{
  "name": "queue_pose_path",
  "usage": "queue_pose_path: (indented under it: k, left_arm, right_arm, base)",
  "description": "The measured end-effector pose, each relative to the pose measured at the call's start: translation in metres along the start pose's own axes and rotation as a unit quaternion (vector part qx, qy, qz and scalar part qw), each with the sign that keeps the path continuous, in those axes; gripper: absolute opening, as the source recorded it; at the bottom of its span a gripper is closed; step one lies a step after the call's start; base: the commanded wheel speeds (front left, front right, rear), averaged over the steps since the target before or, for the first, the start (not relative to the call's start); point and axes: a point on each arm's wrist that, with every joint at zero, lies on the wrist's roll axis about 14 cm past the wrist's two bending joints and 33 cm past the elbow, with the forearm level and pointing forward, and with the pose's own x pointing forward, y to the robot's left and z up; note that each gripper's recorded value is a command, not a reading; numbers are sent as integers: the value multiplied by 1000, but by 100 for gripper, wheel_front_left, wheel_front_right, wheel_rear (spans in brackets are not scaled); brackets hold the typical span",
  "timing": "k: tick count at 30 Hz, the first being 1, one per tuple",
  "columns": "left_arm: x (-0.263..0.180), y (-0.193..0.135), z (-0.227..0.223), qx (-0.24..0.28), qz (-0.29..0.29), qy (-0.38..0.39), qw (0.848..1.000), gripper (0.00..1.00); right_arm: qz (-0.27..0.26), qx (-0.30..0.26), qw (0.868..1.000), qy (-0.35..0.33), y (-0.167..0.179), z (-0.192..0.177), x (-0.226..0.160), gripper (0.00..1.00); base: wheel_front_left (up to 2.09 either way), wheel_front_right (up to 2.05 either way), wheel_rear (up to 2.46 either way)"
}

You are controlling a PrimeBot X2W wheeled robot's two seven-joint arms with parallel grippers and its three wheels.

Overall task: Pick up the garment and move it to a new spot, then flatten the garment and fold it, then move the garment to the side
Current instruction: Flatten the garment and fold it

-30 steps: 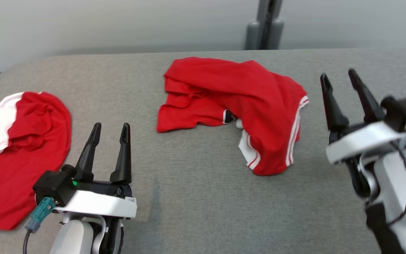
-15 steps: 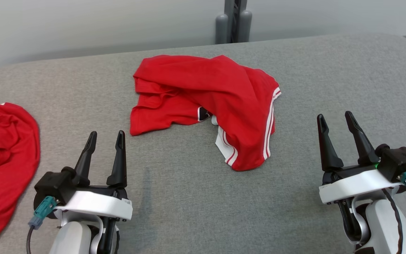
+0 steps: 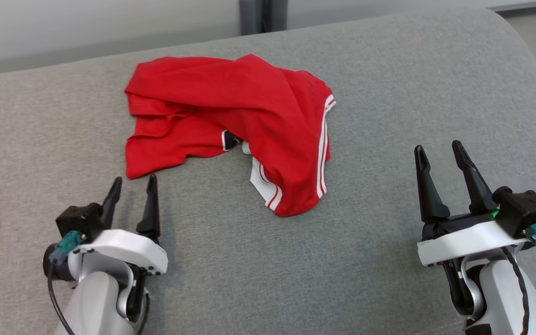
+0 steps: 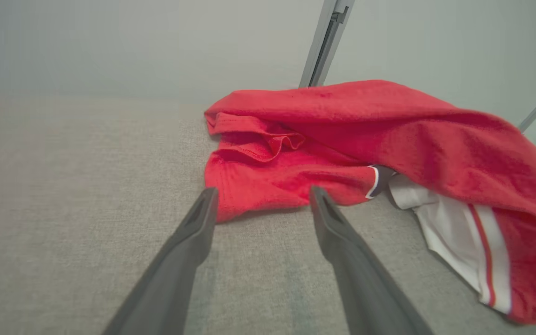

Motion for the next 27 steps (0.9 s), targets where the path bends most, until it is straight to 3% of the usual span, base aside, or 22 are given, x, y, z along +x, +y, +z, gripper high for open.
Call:
queue_pose_path:
  k: [6,15,16,17,18,19,27]
  left_arm:
    - [22,17,-18,-10,33,39,999,100]
    - [41,20,-38,-11,32,83,996,100]
    - [42,19,-40,-11,27,89,996,51]
    - [43,18,-41,-11,24,92,995,51]
    - [44,17,-41,-12,21,93,995,5]
    - [44,16,-41,-12,18,94,995,0]
    - [40,12,-27,-28,7,72,997,0]
  right_arm:
    - [-13,-2,1000,4,-10,-3,-2,100]
    - [-29,-2,1000,11,-21,-8,-4,100]
    - [-29,-2,999,12,-21,-8,-4,100]
    - [-29,-2,999,12,-21,-9,-4,100]
    - [-29,-2,999,13,-21,-9,-4,100]
    - [-29,-1,1000,13,-21,-10,-4,100]
    - [-9,9,1000,28,-6,-20,-1,100]
  base:
    - [0,0,0]
    - [0,0,0]
    - [0,0,0]
    - [0,0,0]
    - [0,0,0]
    - [0,0,0]
    - [0,0,0]
